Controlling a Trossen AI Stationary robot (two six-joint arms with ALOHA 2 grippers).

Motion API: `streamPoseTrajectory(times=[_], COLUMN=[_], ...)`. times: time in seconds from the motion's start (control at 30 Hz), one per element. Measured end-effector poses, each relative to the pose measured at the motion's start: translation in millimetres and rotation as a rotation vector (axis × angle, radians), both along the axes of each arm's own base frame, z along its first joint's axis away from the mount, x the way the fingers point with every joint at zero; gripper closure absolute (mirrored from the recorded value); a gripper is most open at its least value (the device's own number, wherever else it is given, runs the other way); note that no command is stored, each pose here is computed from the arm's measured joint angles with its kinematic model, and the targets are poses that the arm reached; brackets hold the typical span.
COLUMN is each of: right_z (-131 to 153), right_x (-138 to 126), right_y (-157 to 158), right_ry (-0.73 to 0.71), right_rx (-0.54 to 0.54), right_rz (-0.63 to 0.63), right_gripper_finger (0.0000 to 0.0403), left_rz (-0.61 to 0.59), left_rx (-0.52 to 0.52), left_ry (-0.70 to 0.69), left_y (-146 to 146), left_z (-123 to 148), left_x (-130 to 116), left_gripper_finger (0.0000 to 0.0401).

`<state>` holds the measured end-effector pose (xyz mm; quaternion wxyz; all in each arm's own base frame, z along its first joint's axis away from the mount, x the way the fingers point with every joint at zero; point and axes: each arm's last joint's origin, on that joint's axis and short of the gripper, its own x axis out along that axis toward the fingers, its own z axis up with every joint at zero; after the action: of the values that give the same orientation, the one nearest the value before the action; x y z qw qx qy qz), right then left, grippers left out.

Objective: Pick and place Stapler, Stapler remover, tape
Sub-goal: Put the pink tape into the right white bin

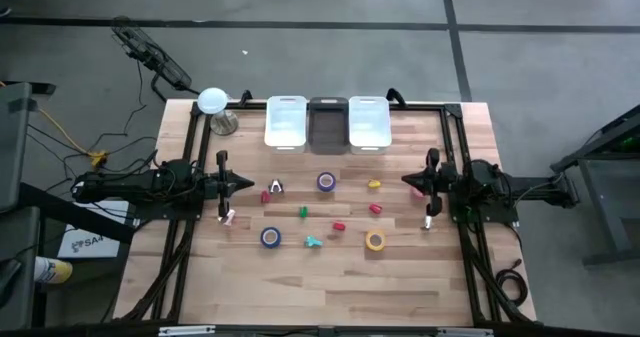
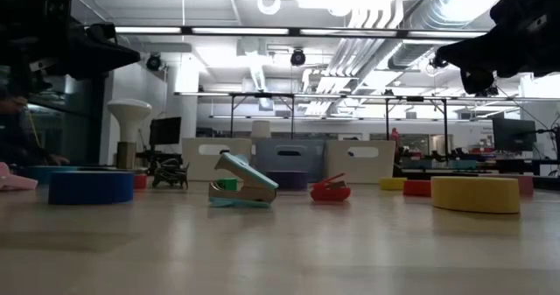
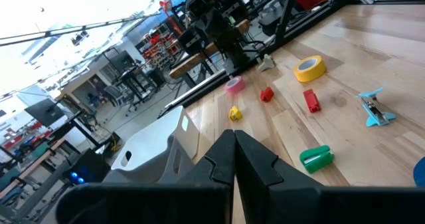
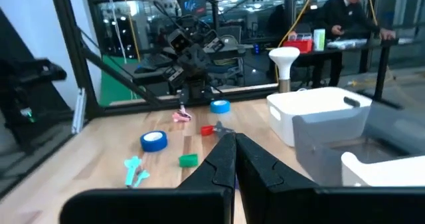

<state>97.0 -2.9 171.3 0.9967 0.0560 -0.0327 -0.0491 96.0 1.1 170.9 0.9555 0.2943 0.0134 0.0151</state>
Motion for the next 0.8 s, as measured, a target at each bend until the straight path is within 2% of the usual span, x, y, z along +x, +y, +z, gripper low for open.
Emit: streamPoseTrajectory(times=[0.17,0.23,0.37,0.5,0.6,0.8], right_z=[0.3,0.3,0.6,3.5,15.2,36.1], right_x=[0.0,-0.1,-0.5,-1.1,-2.6,-5.5], right_y=[-0.1,-1.0,-3.0,-4.2,-5.9,-9.8], right_ry=[-0.007,-0.009,-0.028,-0.029,-0.029,0.085], right_rx=[0.045,0.055,0.146,0.167,0.192,0.274], right_rz=[-0.002,-0.032,-0.097,-0.139,-0.199,-0.358], right_gripper_finger=[0.0402,0.0402,0.0402,0.0402,0.0402,0.0402], left_rz=[-0.001,-0.002,-0.002,-0.002,-0.001,-0.001], left_rx=[0.000,-0.003,-0.002,-0.002,0.000,0.000], left_ry=[-0.008,-0.017,-0.022,-0.023,-0.025,-0.028], left_y=[-0.1,-0.1,-0.1,-0.1,0.0,0.0], left_z=[0.4,1.0,1.4,1.5,1.7,2.0], left_x=[0.1,0.2,0.2,0.2,0.2,0.2], left_gripper_finger=[0.0398,0.0398,0.0398,0.0398,0.0398,0.0398])
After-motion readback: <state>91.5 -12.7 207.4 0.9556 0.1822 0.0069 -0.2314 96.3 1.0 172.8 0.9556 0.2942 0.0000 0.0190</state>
